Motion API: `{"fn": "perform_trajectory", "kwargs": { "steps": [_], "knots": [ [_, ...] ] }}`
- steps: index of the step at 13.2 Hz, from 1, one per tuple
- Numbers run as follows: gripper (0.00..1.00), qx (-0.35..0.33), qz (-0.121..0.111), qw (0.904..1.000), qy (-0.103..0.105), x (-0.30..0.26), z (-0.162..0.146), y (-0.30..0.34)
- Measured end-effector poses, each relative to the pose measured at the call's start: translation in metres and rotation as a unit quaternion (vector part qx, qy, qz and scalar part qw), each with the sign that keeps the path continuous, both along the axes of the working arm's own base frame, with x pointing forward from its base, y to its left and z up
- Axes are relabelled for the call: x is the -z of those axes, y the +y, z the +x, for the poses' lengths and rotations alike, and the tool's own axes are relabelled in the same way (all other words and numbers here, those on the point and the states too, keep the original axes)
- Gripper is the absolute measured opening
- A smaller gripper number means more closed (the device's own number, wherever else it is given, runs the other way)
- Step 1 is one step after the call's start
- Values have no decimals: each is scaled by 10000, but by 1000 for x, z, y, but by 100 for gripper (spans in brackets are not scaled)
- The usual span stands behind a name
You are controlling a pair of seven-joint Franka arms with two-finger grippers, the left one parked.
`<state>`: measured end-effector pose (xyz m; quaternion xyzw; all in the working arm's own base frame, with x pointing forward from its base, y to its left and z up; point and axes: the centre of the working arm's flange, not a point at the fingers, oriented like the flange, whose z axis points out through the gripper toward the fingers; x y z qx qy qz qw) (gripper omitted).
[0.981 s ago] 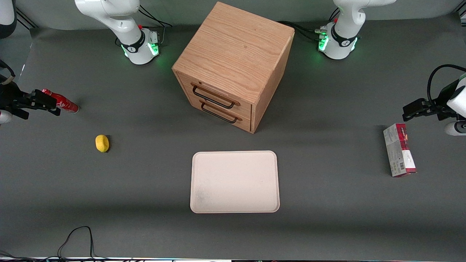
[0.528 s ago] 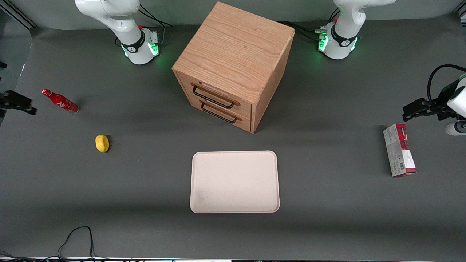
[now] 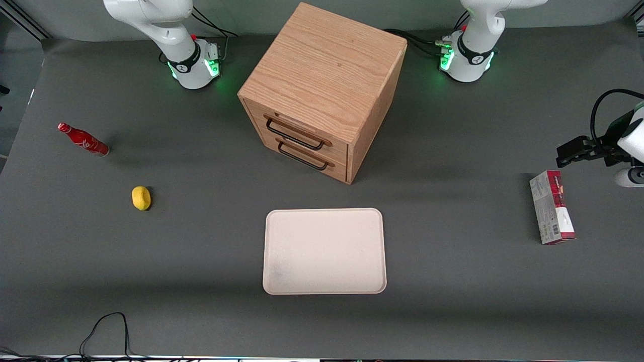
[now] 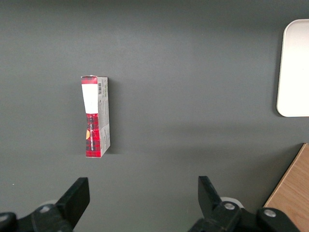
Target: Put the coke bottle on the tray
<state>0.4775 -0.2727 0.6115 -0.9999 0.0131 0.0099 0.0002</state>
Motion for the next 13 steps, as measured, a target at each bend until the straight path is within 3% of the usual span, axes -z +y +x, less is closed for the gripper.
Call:
{"fn": "perform_trajectory", "kwargs": {
  "steps": [2,5,7,13],
  "knots": [
    [100,53,-32,10000,-31,-6,-47,-16],
    [100,3,-96,9990,-443,-9,-127,-23],
    [100,-10,37,9978,-655,9,-167,-25],
    [100,-512,-7,9975,-488,65,-182,-50]
  ]
}}
